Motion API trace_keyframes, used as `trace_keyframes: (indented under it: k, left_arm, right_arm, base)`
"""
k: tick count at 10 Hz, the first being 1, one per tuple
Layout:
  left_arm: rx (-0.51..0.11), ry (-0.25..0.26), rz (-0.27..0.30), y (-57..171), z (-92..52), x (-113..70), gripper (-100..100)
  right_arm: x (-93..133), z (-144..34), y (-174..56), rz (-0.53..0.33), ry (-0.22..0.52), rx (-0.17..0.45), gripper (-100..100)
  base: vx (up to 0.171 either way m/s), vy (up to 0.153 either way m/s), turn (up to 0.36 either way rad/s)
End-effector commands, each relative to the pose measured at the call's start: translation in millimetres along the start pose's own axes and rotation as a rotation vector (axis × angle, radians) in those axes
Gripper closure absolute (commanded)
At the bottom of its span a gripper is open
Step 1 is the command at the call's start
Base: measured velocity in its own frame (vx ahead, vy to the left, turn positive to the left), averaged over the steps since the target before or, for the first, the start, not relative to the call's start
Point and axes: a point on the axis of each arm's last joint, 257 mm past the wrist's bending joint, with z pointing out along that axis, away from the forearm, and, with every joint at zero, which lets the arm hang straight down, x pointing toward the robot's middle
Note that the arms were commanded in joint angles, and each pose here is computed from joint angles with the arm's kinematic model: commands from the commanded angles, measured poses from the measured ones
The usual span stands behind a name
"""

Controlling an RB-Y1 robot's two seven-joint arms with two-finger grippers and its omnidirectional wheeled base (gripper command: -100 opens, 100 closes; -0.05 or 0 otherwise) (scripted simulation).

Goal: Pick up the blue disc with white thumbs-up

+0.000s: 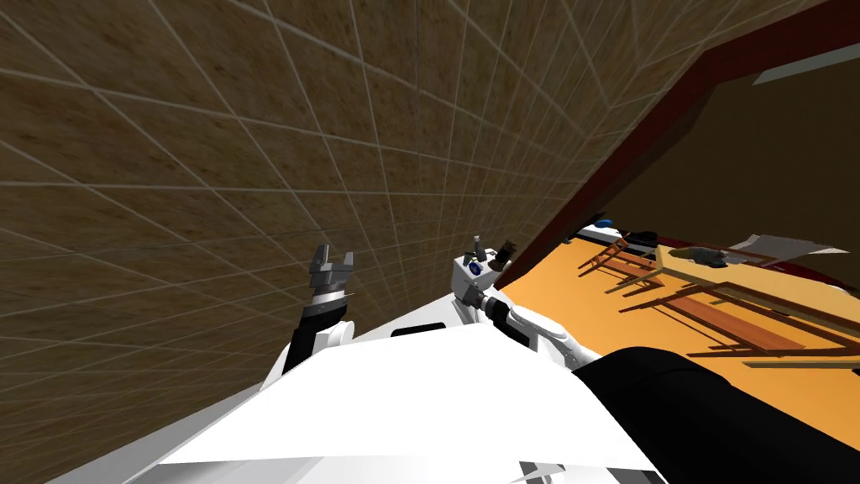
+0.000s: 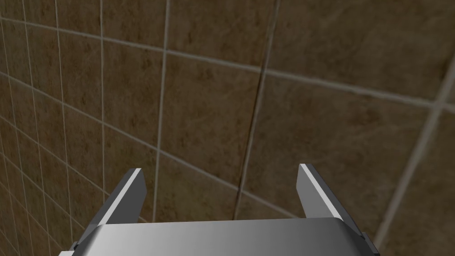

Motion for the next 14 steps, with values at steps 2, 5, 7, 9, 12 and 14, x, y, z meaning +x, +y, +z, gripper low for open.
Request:
trace_keyframes:
  k: [2,5,7,9,12,14]
  left_arm:
    - [0.000,0.000,0.000,0.0,0.0,0.0,0]
    - [0.000,0.000,0.000,0.0,0.0,0.0,0]
    - [0.000,0.000,0.000,0.0,0.0,0.0,0]
    - [0.000,0.000,0.000,0.0,0.0,-0.1,0]
    - [0.000,0.000,0.000,0.0,0.0,0.0,0]
    - [0.000,0.000,0.000,0.0,0.0,-0.1,0]
  right_arm:
    - [28.0,-8.8,-10.8,-0.172,0.083,0.005,-100]
    - [47.1,-17.0,-22.8,-0.294,0.140,0.003,-100]
    - [75.3,-29.9,-42.0,-0.482,0.223,0.004,-100]
    - [89.1,-39.9,-59.3,-0.611,0.273,0.003,-100]
    - [108.1,-55.6,-85.2,-0.802,0.345,0.000,-100]
    - [115.2,-64.1,-99.5,-0.898,0.378,-0.004,-100]
  base:
    - [0.004,0.002,0.081]
    - [0.004,0.002,0.069]
    - [0.005,0.004,0.136]
    - [0.005,0.001,0.070]
    - [0.003,0.003,0.089]
    - [0.004,0.002,0.064]
